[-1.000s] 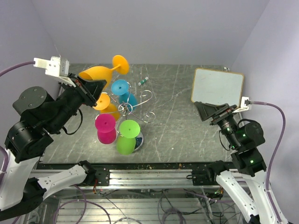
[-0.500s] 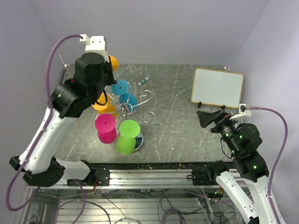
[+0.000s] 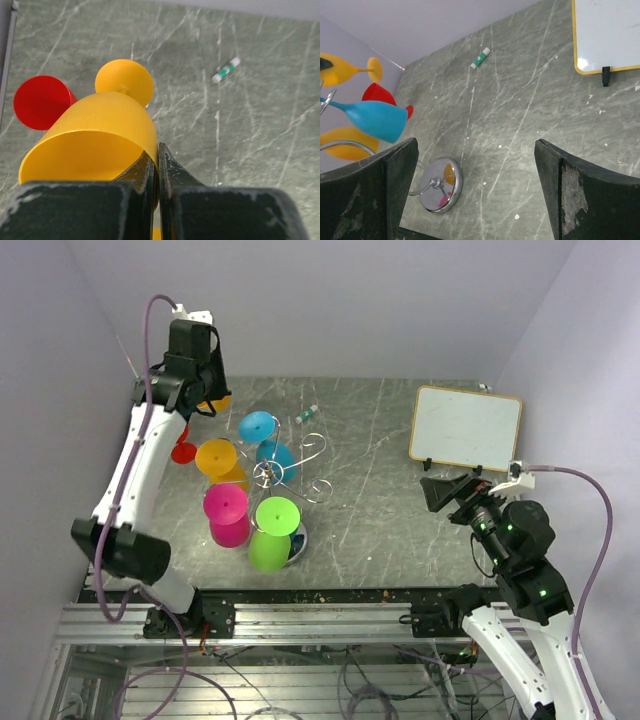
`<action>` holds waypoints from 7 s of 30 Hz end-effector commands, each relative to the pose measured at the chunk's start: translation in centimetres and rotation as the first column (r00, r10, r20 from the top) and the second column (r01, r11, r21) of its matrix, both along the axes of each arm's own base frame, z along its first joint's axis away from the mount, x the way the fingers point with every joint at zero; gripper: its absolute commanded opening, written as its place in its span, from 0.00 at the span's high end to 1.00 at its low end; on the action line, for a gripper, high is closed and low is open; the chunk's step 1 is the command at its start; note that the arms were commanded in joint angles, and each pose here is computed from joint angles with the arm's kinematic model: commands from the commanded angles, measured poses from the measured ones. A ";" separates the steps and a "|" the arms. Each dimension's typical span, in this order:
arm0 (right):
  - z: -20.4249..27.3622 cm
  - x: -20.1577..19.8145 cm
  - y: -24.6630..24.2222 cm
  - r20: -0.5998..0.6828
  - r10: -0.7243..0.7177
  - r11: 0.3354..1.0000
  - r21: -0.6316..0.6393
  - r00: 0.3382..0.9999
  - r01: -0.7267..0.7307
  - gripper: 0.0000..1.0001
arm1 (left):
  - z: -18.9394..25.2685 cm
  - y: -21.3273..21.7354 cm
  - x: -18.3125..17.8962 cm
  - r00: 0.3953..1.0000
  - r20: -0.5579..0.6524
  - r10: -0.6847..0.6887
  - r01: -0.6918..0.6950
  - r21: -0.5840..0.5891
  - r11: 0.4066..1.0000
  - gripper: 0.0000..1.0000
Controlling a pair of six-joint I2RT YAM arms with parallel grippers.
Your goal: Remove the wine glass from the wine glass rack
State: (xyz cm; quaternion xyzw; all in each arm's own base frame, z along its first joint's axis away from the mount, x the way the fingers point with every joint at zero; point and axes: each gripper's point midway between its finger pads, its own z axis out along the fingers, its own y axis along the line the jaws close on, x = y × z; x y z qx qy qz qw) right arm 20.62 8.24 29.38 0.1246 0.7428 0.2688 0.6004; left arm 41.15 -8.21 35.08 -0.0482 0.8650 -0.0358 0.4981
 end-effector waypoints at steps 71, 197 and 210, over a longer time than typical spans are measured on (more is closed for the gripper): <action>-3.7 2.4 1.6 -0.080 0.043 0.998 -0.032 0.996 -0.046 0.01 | -11.5 6.1 3.2 0.985 -0.168 0.038 -0.024 0.082 0.996 0.37; 8.3 -12.2 30.3 0.023 0.964 0.037 -0.998 -0.263 0.046 0.98 | 1.6 9.2 -3.0 0.921 0.364 0.141 -0.109 -0.107 0.988 0.37; 9.9 -12.6 31.8 0.093 0.947 0.113 -0.993 -0.307 0.047 1.00 | 1.6 9.3 -3.1 0.921 0.363 0.143 -0.112 -0.106 0.988 0.36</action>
